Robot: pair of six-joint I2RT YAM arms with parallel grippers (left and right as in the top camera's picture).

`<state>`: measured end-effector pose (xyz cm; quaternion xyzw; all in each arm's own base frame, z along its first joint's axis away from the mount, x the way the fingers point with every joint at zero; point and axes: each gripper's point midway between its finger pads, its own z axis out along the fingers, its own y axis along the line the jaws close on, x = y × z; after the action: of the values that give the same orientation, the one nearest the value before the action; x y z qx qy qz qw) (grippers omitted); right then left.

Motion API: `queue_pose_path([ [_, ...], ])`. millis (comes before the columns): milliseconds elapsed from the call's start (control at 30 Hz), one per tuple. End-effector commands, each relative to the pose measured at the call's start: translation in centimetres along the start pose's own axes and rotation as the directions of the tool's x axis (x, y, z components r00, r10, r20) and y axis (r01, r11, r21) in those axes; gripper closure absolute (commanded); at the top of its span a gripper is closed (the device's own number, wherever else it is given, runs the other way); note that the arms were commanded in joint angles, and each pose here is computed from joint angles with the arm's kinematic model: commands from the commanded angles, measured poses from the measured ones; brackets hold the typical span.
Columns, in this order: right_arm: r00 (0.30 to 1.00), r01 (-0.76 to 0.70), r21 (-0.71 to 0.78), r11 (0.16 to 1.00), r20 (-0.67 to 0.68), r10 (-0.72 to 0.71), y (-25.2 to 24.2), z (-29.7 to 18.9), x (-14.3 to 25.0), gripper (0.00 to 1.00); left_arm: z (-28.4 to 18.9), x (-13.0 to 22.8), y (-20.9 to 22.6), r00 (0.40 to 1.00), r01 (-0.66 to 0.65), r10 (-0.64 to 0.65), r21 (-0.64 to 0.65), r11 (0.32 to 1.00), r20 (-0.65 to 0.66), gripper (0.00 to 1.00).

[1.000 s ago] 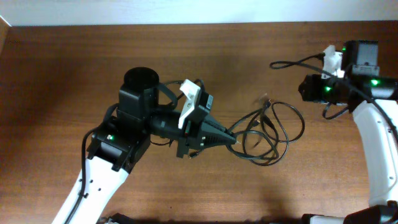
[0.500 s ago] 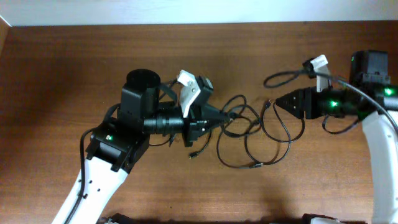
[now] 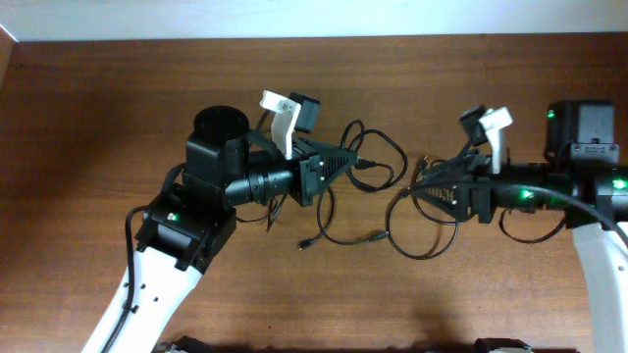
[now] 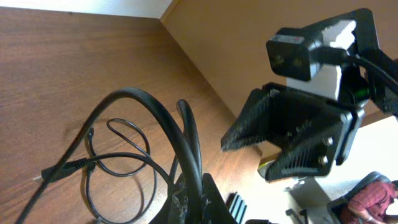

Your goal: Untangle cables

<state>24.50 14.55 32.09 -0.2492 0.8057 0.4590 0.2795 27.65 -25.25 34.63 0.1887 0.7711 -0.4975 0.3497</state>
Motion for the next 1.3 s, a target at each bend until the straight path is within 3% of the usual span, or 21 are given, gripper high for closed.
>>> queue_pose_path([
  [0,0.998,0.061,-0.074,0.995,-0.019,-0.062,2.1,1.0,0.2,0.47,-0.5,-0.9,-0.7,0.999,0.016,-0.016,0.009,1.0,0.033,1.0],
  [200,0.997,0.073,-0.081,0.994,-0.032,-0.076,2.2,1.5,0.3,0.46,0.8,-0.6,-4.2,0.997,-0.07,0.066,0.107,0.992,0.036,1.0],
  [267,0.989,0.144,-0.087,0.986,-0.031,-0.147,2.3,1.5,0.5,0.37,0.7,-1.0,-4.5,0.999,-0.007,0.002,0.118,0.993,0.045,1.0],
  [367,0.939,0.33,-0.097,0.939,-0.067,-0.337,2.6,2.2,1.4,0.36,0.7,-1.1,-4.5,0.992,0.117,-0.122,0.12,0.986,0.034,1.0],
  [467,0.915,0.374,-0.025,0.927,-0.155,-0.373,1.3,2.9,2.3,0.36,0.8,-1.2,-4.2,0.935,0.349,-0.353,0.115,0.93,0.018,1.0],
  [533,0.914,0.376,-0.022,0.926,-0.159,-0.374,1.2,2.9,2.3,0.37,0.8,-1.2,-4.2,0.928,0.368,-0.372,0.114,0.923,0.017,1.0],
  [600,0.914,0.376,-0.022,0.926,-0.159,-0.374,1.2,2.9,2.3,0.51,0.8,-1.4,-3.8,0.925,0.374,-0.379,0.099,0.922,0.034,1.0],
  [667,0.913,0.379,-0.021,0.925,-0.157,-0.377,1.2,2.9,2.2,0.78,0.8,-1.4,-3.8,0.923,0.378,-0.382,0.098,0.921,0.035,1.0],
  [733,0.911,0.385,-0.019,0.923,-0.152,-0.384,1.2,3.0,2.1,0.96,0.8,-1.1,-3.2,0.917,0.394,-0.397,0.071,0.916,0.038,1.0],
  [867,0.909,0.399,-0.031,0.917,-0.119,-0.4,1.5,3.1,1.4,0.96,0.8,1.2,0.3,0.872,0.49,-0.487,-0.108,0.865,0.052,1.0],
  [1100,0.941,0.338,0.02,0.941,-0.025,-0.337,1.1,3.3,-1.8,0.96,1.5,2.7,-0.9,0.872,0.487,-0.49,-0.108,0.867,-0.005,1.0],
  [1267,0.955,0.287,0.075,0.955,-0.092,-0.28,0.0,3.2,-0.4,0.96,1.8,2.6,-1.7,0.882,0.47,-0.472,-0.083,0.879,-0.01,1.0],
])
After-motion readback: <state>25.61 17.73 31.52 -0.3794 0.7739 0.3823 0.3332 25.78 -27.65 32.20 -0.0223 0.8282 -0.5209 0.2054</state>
